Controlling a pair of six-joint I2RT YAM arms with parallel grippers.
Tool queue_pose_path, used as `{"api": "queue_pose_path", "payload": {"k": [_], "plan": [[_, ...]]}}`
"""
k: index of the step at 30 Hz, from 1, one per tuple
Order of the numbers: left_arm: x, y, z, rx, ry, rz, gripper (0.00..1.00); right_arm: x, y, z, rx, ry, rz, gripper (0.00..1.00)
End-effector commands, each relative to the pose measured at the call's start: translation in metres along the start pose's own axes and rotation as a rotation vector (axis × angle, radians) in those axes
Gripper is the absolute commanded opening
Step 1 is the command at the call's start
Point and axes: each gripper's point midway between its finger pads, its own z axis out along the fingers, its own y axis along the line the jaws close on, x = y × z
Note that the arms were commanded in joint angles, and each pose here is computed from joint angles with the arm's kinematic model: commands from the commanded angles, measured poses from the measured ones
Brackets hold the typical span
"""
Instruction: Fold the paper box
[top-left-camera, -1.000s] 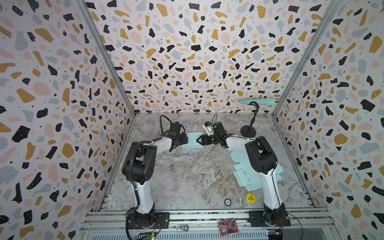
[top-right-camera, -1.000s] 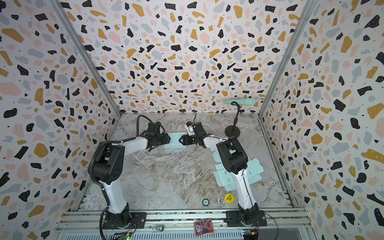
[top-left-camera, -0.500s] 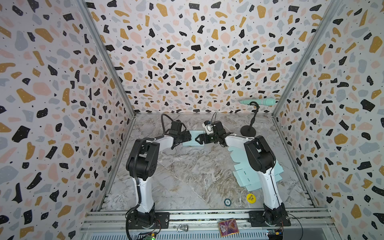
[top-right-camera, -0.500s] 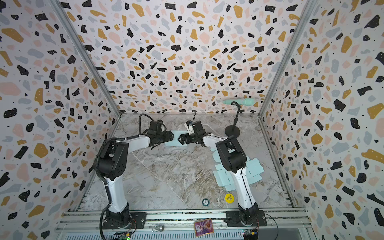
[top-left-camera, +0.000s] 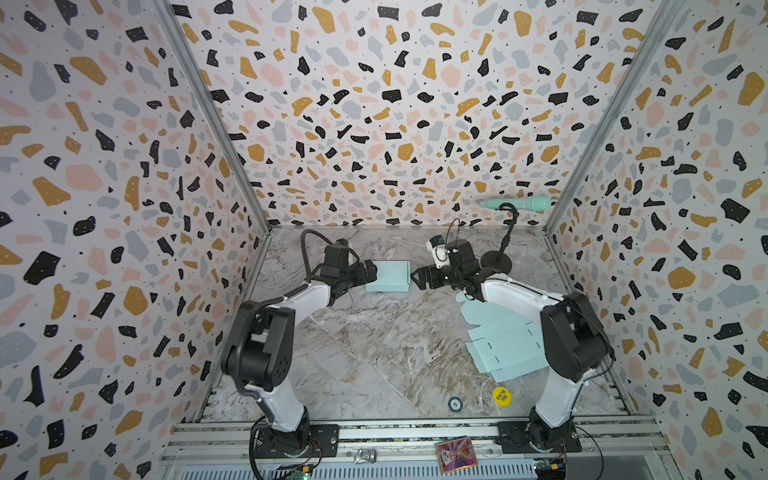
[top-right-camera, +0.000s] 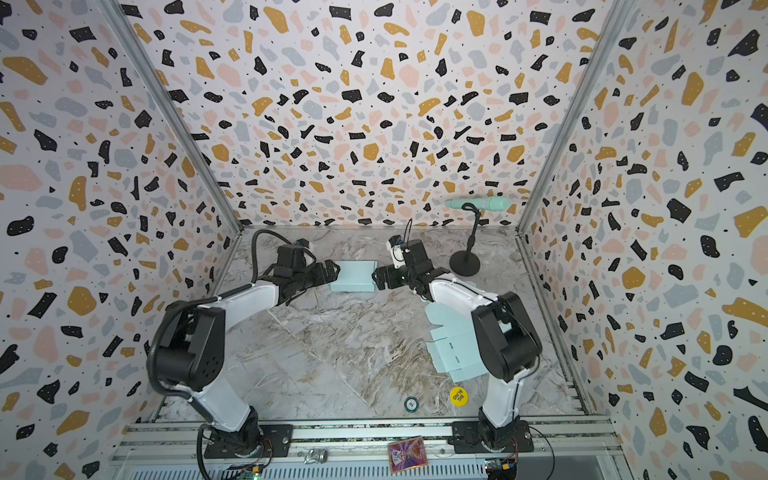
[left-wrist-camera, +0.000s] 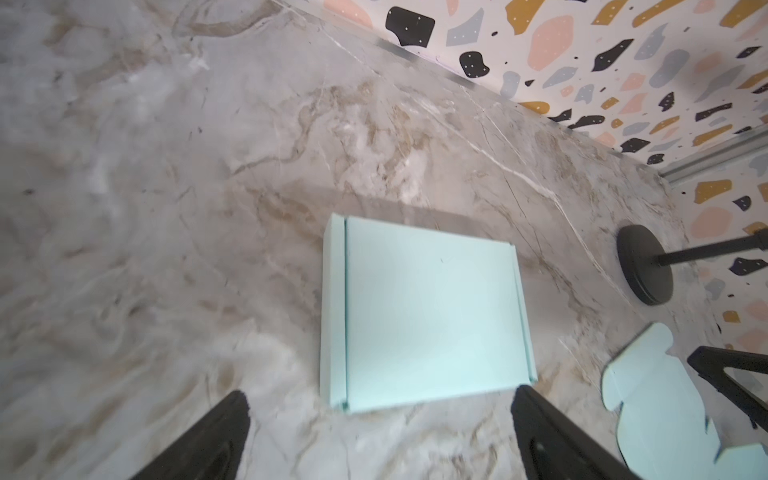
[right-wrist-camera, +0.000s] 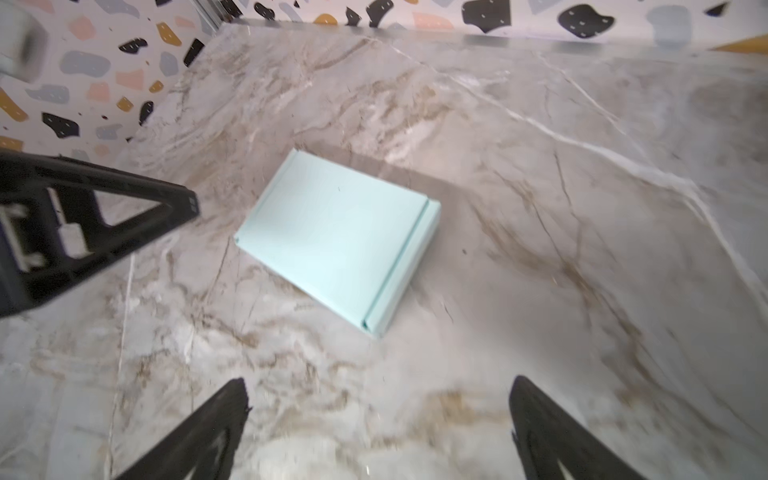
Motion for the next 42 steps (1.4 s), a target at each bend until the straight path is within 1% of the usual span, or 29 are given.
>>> {"api": "queue_pose_path", "payload": {"k": [1,4,7,12,16,18,21,24,29,32,34,40,42], "plan": [[0.014,-0.016,-0.022,0.047,-0.009,0.027,1.0,0.05,-0.015,-0.03,0.142,0.141,-0.053,1.0],[0.034,-0.031,-0.037,0.057,0.01,0.07,1.0,0.094,-0.022,-0.049,0.206,0.249,-0.054,1.0],[0.045,-0.043,-0.05,0.081,0.01,0.079,1.0,0.125,-0.02,-0.064,0.246,0.314,-0.041,0.99],[0.05,-0.058,-0.064,0.125,-0.01,0.081,1.0,0.166,-0.006,-0.087,0.286,0.375,0.023,0.97],[0.048,-0.066,-0.063,0.169,-0.022,0.067,0.99,0.202,-0.015,-0.101,0.36,0.429,0.071,0.94],[0.047,-0.071,-0.06,0.193,-0.02,0.071,0.98,0.211,-0.018,-0.105,0.404,0.438,0.07,0.91],[0.046,-0.077,-0.056,0.219,-0.009,0.077,0.98,0.215,-0.016,-0.104,0.41,0.452,0.091,0.88],[0.042,-0.082,-0.058,0.236,-0.018,0.088,0.98,0.223,-0.024,-0.106,0.459,0.462,0.095,0.85],[0.037,-0.087,-0.063,0.261,-0.04,0.088,0.97,0.234,-0.035,-0.107,0.523,0.48,0.103,0.72],[0.035,-0.093,-0.065,0.293,-0.051,0.083,0.96,0.236,-0.038,-0.106,0.541,0.49,0.104,0.69],[0.034,-0.096,-0.065,0.306,-0.052,0.082,0.96,0.235,-0.04,-0.106,0.554,0.486,0.099,0.64],[0.03,-0.103,-0.072,0.344,-0.07,0.085,0.95,0.237,-0.05,-0.106,0.608,0.514,0.06,0.33],[0.028,-0.104,-0.076,0.35,-0.082,0.08,0.95,0.238,-0.05,-0.104,0.609,0.523,0.045,0.26]]}}
